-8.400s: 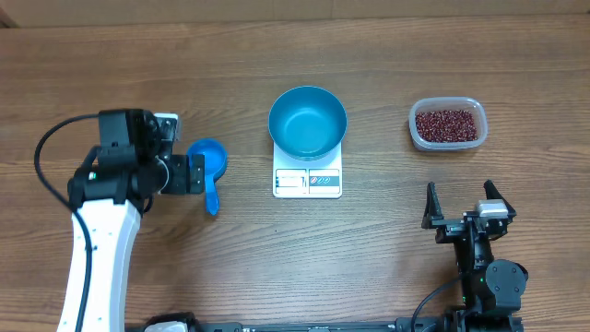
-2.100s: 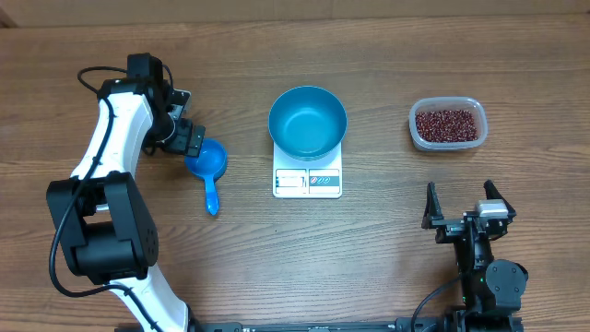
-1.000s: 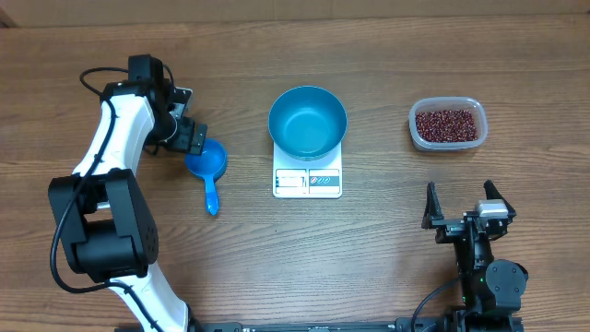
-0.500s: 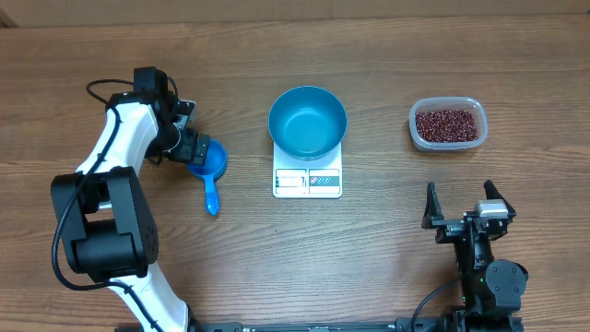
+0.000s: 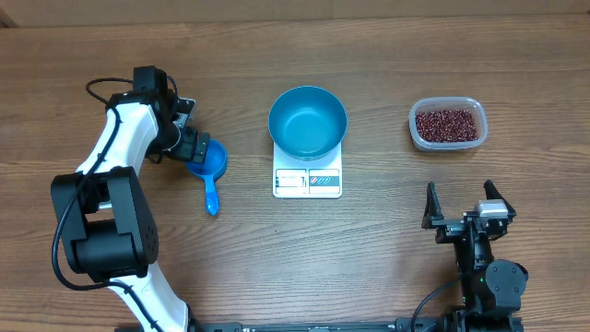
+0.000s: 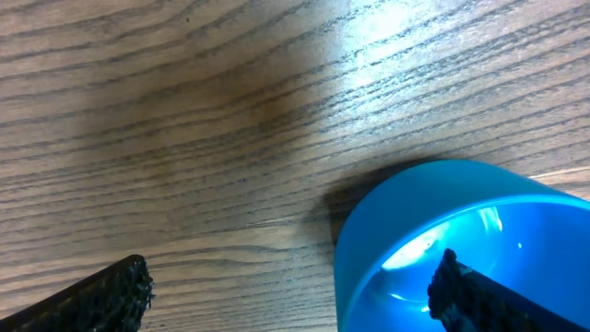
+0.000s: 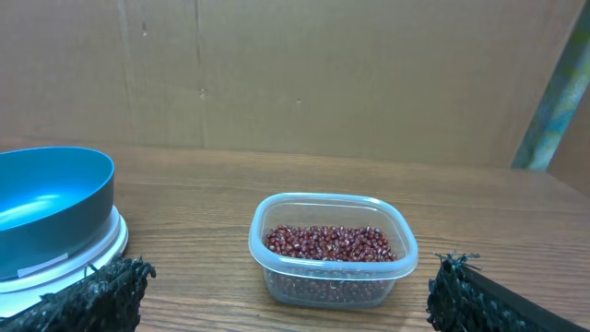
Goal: Scoop item into bowl and weigh 150g on scale
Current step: 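Lower the left gripper and close it on the scoop rim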
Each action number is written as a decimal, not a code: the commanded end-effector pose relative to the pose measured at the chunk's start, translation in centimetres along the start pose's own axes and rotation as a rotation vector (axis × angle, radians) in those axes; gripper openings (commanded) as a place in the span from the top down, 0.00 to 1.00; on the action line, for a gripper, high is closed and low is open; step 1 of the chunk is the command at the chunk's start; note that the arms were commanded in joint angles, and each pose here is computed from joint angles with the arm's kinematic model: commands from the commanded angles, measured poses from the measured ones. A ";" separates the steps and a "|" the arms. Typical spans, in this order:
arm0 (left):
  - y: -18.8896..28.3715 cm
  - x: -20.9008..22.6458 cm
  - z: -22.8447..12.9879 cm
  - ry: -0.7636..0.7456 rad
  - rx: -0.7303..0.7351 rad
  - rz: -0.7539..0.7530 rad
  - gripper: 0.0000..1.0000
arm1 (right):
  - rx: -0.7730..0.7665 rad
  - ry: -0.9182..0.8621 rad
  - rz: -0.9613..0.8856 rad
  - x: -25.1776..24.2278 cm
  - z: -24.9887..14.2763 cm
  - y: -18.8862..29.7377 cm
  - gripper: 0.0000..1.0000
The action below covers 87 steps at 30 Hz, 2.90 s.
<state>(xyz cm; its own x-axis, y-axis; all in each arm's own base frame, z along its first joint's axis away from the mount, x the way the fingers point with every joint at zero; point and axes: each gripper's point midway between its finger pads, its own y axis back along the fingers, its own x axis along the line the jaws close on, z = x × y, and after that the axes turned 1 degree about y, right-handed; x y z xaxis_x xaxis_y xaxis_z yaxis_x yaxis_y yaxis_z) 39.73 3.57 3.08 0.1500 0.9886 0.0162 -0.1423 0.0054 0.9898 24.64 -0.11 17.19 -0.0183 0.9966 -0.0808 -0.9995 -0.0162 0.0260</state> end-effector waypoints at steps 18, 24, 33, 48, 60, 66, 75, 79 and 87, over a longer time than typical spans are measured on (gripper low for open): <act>-0.8 -0.1 -0.2 -0.016 0.004 0.000 0.01 | -0.006 0.005 0.002 0.0 -0.1 0.0 0.00; -1.7 -0.3 -1.2 -0.016 0.021 -0.006 0.00 | -0.006 0.005 0.002 0.0 -0.1 0.0 0.00; -1.7 -0.2 -0.9 -0.016 0.010 -0.003 0.01 | -0.006 0.005 0.002 0.0 -0.1 0.0 0.00; -1.8 -0.3 -0.5 -0.016 -0.005 -0.008 0.28 | -0.006 0.005 0.002 0.0 -0.1 0.0 0.00; -1.7 -0.8 -0.4 -0.017 -0.012 -0.034 0.46 | -0.006 0.005 0.002 0.0 -0.1 0.0 0.00; -1.7 -1.1 -0.3 -0.017 -0.017 -0.054 0.64 | -0.006 0.005 0.002 0.0 -0.1 0.0 0.00; -1.7 -1.1 -0.3 -0.017 -0.017 -0.055 0.81 | -0.006 0.005 0.002 0.0 -0.1 0.0 0.00; -1.7 -1.1 -0.4 -0.016 -0.016 -0.055 0.92 | -0.006 0.005 0.002 0.0 -0.1 0.0 0.00; -1.7 -1.2 -0.5 -0.016 -0.010 -0.057 0.96 | -0.006 0.005 0.002 0.0 -0.1 0.0 0.00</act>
<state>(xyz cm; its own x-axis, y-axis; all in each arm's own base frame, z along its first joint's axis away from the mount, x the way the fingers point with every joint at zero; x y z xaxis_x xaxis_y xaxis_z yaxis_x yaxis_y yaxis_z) 39.60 2.84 1.75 0.1602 0.9869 -0.0193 -0.1592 0.0451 0.9862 24.64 -0.11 17.19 -0.0183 0.9966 -0.0808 -0.9995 -0.0162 0.0260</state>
